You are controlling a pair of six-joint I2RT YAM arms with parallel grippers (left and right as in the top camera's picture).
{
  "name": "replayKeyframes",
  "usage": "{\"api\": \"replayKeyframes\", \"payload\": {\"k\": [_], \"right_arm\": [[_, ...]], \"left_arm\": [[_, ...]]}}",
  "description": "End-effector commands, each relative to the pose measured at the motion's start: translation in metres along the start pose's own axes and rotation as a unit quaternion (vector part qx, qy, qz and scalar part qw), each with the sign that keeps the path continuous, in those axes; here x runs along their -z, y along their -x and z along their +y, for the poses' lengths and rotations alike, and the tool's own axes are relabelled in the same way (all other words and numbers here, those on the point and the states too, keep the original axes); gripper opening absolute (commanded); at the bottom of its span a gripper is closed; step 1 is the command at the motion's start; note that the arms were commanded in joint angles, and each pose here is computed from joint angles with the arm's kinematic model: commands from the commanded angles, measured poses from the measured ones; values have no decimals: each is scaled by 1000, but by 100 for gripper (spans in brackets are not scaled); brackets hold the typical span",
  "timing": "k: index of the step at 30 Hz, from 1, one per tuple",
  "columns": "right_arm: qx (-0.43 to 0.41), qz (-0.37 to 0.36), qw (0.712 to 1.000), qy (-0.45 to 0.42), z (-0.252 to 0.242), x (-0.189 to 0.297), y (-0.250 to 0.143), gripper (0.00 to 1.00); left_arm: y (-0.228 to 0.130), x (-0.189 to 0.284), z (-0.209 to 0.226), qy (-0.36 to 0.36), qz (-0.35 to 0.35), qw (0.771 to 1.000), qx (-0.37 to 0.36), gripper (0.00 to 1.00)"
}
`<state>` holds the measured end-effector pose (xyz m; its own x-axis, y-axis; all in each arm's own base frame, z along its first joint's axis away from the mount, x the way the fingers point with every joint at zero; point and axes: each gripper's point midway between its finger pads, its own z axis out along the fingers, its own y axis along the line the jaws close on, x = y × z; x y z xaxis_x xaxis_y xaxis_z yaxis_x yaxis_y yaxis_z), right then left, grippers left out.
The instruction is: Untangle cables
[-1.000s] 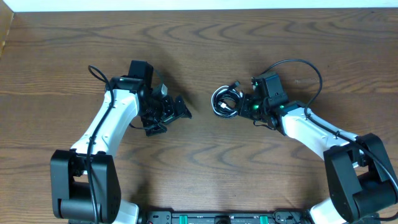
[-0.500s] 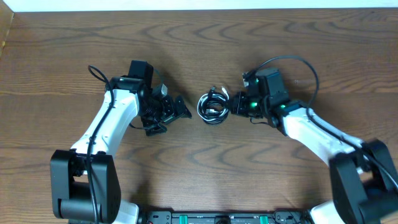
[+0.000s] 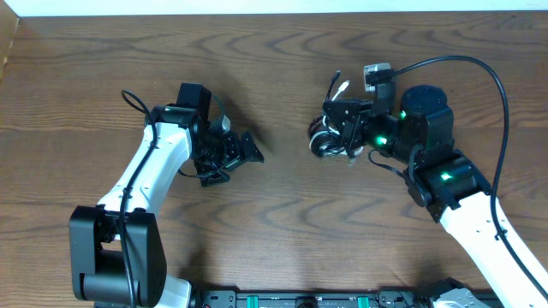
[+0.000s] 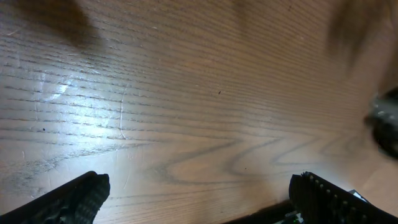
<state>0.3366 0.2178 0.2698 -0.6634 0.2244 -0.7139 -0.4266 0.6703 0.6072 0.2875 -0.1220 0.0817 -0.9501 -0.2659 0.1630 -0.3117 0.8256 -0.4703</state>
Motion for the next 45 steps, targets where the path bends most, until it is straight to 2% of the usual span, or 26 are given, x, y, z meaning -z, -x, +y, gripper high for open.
{"api": "replayKeyframes", "payload": {"k": [1,5,7,11,13,15,18,21,26,29,32,37,41,42,45], "right_arm": [[7,-15,1000,-20,-2,1,9,1],[-77,-43,995,-46,-12,2,17,1],[-108,-65,992,-2,5,3,32,1],[-75,-86,989,92,45,9,51,2],[-75,-89,991,66,34,7,50,2],[-75,-84,993,-18,1,1,38,1],[-102,-59,979,-166,-59,3,9,1],[-111,-11,967,-230,-89,2,-20,2],[-110,48,964,-238,-101,-12,-48,2],[-102,55,972,-202,-90,-19,-46,1],[-55,58,983,-165,-76,-24,-39,2],[-34,57,970,-236,-93,-9,-31,1],[-1,101,959,-266,-106,0,-48,1],[-4,119,954,-274,-109,3,-57,5],[-15,177,948,-265,-108,9,-84,37]], "left_arm": [[-2,-2,4,7,3,1000,3,98],[-2,-2,5,7,3,1000,3,98],[-2,-2,5,7,3,1000,3,98],[-2,-2,5,7,3,1000,3,98],[-2,-2,5,7,3,1000,3,98],[-2,-2,5,7,3,1000,3,98],[-2,-2,5,7,3,1000,3,98],[-2,-2,4,7,2,1000,3,98],[-1,-2,4,5,0,1000,2,98],[-1,-2,4,6,0,1000,1,98],[-1,-2,4,5,0,1000,1,98],[0,-2,4,6,0,1000,1,98],[0,-2,3,5,-2,1000,0,98],[0,-2,3,5,-2,1000,0,98],[2,-2,3,3,-5,1000,-1,98]]}}
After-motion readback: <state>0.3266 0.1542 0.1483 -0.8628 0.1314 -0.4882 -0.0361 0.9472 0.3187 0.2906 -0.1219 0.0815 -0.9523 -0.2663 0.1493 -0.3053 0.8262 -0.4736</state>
